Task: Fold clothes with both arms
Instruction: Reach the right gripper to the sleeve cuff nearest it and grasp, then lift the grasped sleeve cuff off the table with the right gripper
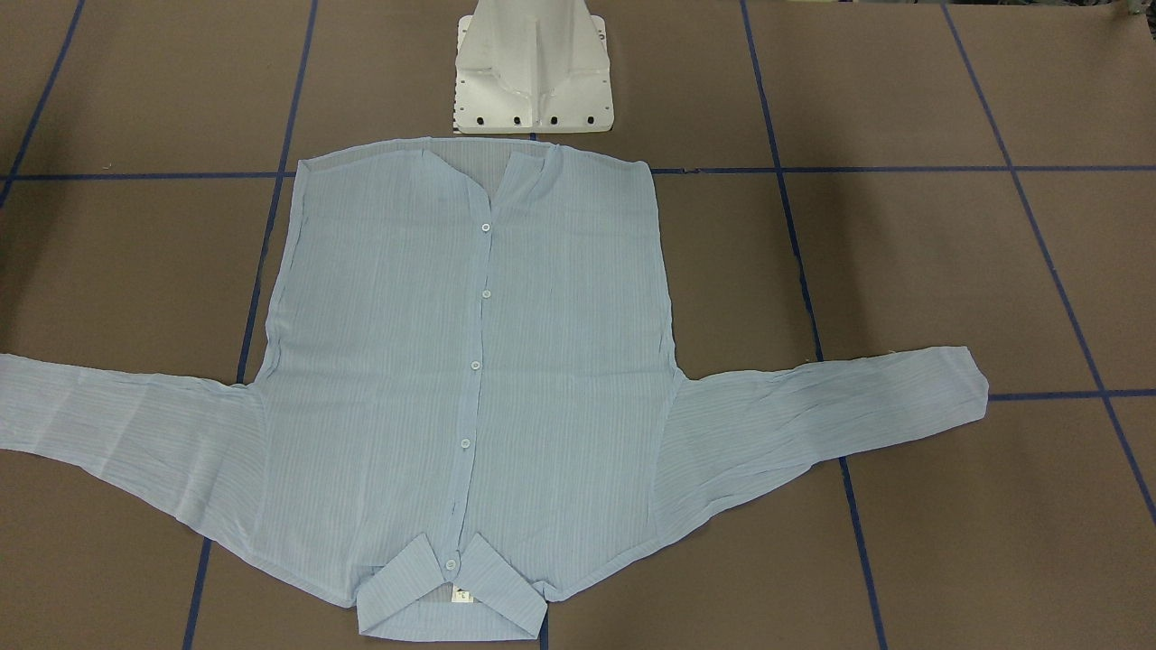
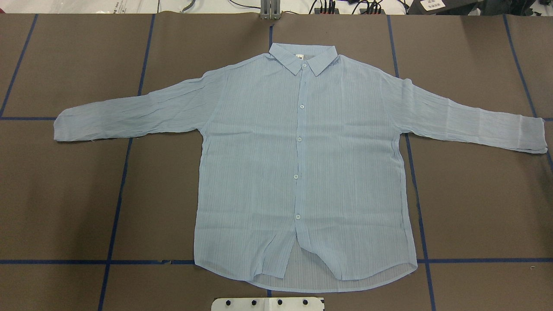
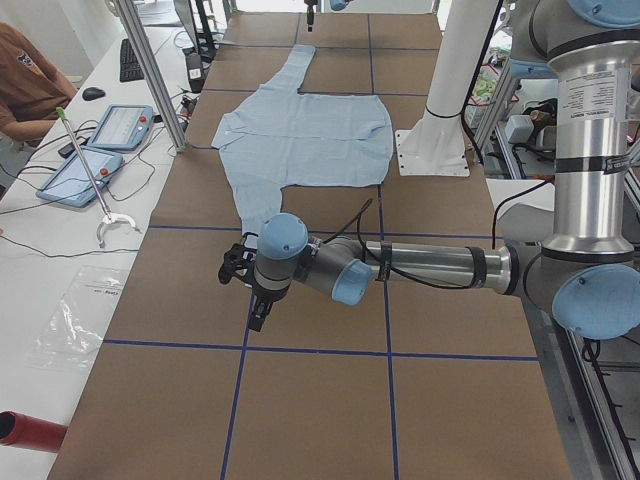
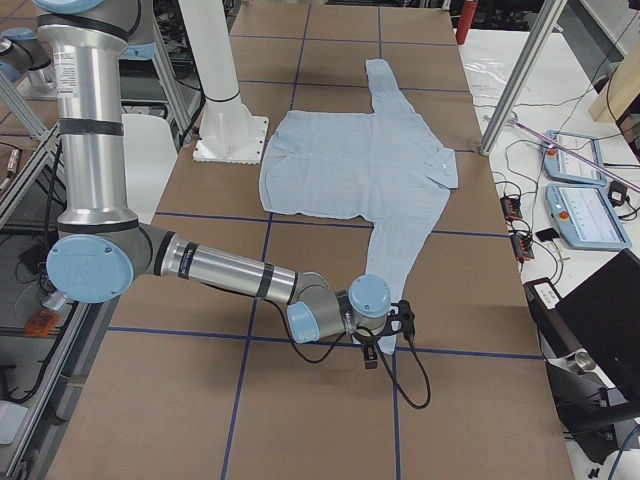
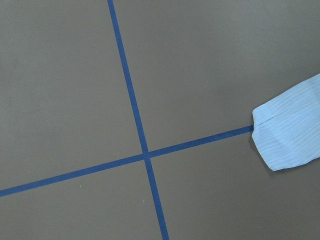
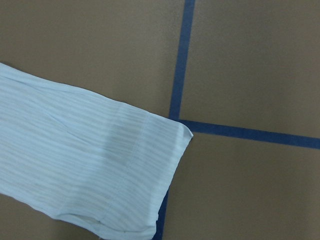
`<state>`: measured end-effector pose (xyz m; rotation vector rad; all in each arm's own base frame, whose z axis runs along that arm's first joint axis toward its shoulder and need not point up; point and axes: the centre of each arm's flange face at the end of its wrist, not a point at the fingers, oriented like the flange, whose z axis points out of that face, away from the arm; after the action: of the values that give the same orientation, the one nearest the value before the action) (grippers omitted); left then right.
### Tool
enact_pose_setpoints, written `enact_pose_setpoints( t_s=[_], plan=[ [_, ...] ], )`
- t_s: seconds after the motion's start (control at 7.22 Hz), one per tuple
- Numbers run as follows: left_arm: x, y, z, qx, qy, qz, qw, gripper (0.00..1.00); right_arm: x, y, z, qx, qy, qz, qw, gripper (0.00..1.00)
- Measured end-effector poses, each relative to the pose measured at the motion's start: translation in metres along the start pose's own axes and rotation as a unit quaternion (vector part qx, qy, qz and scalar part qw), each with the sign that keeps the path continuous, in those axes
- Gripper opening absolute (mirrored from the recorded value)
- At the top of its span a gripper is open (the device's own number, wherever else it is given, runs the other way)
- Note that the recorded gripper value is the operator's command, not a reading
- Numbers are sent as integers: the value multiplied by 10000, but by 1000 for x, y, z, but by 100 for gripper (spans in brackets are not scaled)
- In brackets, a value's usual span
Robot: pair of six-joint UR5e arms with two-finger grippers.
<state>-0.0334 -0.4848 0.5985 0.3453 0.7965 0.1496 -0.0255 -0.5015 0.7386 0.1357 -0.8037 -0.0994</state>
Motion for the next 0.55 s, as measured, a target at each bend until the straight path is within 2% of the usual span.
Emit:
enact_pose_setpoints(
  t_s=[0.14, 0.55],
  plan=[
    [1, 0, 0, 1, 11, 12, 10000, 100, -8, -5, 13, -82, -2, -87, 9999, 98],
    [2, -1, 0, 9, 19, 31, 10000, 100, -18, -15, 41, -305, 9, -147, 9994, 74]
  ],
)
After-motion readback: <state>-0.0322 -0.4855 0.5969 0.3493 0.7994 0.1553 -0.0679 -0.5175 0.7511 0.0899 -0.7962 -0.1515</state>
